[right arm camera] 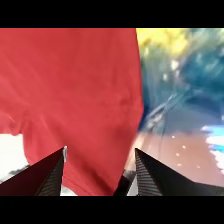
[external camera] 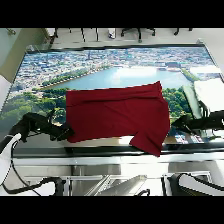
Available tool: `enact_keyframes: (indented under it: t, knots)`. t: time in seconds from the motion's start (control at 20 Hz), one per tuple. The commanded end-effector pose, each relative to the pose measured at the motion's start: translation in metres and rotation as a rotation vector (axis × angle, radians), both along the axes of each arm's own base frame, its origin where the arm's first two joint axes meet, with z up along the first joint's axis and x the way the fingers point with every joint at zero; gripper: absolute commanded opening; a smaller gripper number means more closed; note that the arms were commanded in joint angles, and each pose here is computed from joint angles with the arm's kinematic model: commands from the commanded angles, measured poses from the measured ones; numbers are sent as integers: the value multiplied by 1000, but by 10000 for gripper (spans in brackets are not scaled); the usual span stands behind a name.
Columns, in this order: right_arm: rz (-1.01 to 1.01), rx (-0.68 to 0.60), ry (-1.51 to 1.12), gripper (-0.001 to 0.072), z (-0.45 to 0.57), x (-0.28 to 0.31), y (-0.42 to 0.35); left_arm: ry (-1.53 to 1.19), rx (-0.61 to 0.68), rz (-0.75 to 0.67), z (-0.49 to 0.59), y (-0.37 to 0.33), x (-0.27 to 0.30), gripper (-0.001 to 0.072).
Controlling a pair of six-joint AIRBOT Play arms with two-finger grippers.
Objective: Fold the shirts.
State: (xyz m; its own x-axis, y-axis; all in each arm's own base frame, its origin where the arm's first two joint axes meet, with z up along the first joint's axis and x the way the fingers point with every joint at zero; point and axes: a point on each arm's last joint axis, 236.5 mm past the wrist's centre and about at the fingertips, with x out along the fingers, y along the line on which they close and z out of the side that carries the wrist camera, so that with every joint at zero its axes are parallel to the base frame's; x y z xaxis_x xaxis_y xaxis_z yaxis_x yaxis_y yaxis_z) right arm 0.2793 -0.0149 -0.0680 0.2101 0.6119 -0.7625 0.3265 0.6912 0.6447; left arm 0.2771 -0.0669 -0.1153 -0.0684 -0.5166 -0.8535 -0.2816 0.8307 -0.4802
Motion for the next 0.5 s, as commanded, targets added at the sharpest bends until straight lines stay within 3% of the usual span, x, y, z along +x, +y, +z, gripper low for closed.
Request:
enact_keyframes:
  t: [0.0, 0.25, 0.45]
  knots:
    - [-14, 15, 62, 502, -21, -21, 10, -19, -5, -36, 1, -7, 21, 18]
    - [-29, 36, 125, 502, -47, -39, 28, -49, -13, -62, 20, -7, 36, 17]
    - [84, 75, 162, 502, -58, -44, 65, -49, -13, -62, 21, -7, 37, 17]
